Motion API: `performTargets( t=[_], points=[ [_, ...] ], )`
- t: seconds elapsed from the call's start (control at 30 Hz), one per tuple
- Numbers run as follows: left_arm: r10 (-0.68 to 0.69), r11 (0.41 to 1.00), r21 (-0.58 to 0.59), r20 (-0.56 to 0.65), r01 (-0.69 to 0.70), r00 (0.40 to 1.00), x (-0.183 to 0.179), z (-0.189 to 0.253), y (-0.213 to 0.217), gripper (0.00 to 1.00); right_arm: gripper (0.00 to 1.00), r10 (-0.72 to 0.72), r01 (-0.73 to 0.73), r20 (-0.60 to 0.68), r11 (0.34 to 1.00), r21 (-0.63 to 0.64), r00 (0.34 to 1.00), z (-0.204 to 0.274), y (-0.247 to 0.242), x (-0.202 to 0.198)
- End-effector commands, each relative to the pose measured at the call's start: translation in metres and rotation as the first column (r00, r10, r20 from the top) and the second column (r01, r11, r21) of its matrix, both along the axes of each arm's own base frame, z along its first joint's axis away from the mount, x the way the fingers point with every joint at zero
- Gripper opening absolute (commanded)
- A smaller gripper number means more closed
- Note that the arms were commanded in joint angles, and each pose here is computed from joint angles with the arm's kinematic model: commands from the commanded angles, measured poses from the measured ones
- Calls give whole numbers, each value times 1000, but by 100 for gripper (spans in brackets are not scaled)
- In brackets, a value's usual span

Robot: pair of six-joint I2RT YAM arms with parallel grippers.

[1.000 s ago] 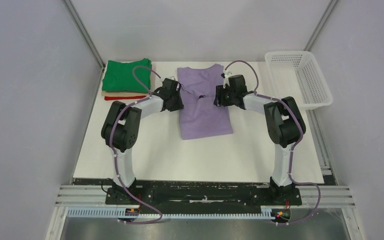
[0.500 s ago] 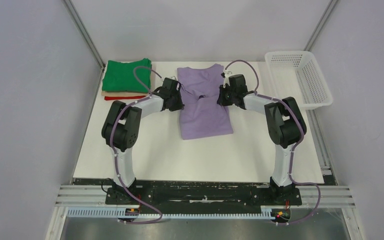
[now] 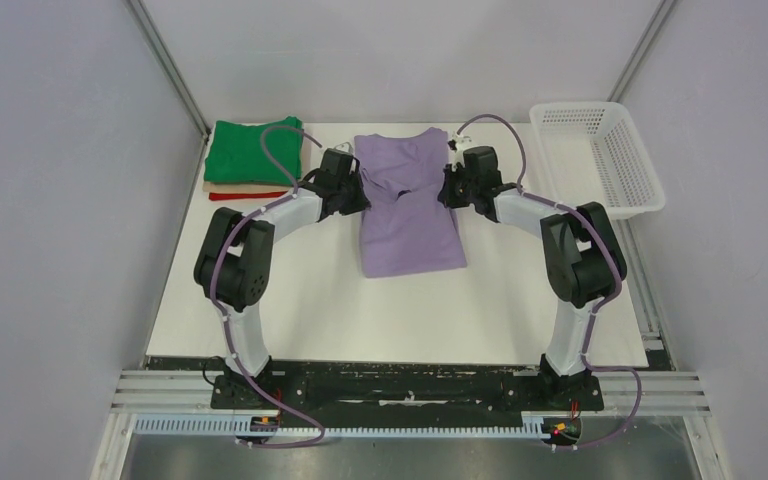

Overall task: Fold and stack the t-shirts
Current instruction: Fold the folded rectangular tshirt in 1/3 of the way

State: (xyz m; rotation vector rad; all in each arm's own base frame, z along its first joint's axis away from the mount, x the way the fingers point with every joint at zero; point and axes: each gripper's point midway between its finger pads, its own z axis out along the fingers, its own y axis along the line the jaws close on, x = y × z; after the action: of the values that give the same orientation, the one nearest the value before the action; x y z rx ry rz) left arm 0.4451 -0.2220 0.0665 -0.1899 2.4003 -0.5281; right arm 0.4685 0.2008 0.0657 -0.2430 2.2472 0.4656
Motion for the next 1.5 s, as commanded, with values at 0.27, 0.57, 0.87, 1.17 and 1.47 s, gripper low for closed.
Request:
performTargets(
  t=[0.27, 0.57, 0.87, 1.17, 1.47],
  points=[
    [14, 1000, 19, 77, -15, 997, 17, 9, 2, 2, 0, -80, 82, 49, 996, -36, 996, 12, -25, 8],
    [59, 995, 77, 23, -61, 998, 31, -20, 6, 4, 7, -87, 87, 2, 996, -10, 996, -11, -30, 18],
    [81, 988, 132, 29, -84, 996, 41, -10, 13, 49, 53, -110, 109, -21, 994, -24, 994, -16, -38, 28],
    [-25, 1000, -5, 100, 25, 995, -3, 69, -1, 100, 98, -94, 95, 49, 995, -5, 994, 35, -49, -8],
    [-62, 996, -57, 16, 63, 998, -128, 41, -10, 100, 98, -67, 67, -5, 991, 119, 998, 21, -56, -118]
  ],
)
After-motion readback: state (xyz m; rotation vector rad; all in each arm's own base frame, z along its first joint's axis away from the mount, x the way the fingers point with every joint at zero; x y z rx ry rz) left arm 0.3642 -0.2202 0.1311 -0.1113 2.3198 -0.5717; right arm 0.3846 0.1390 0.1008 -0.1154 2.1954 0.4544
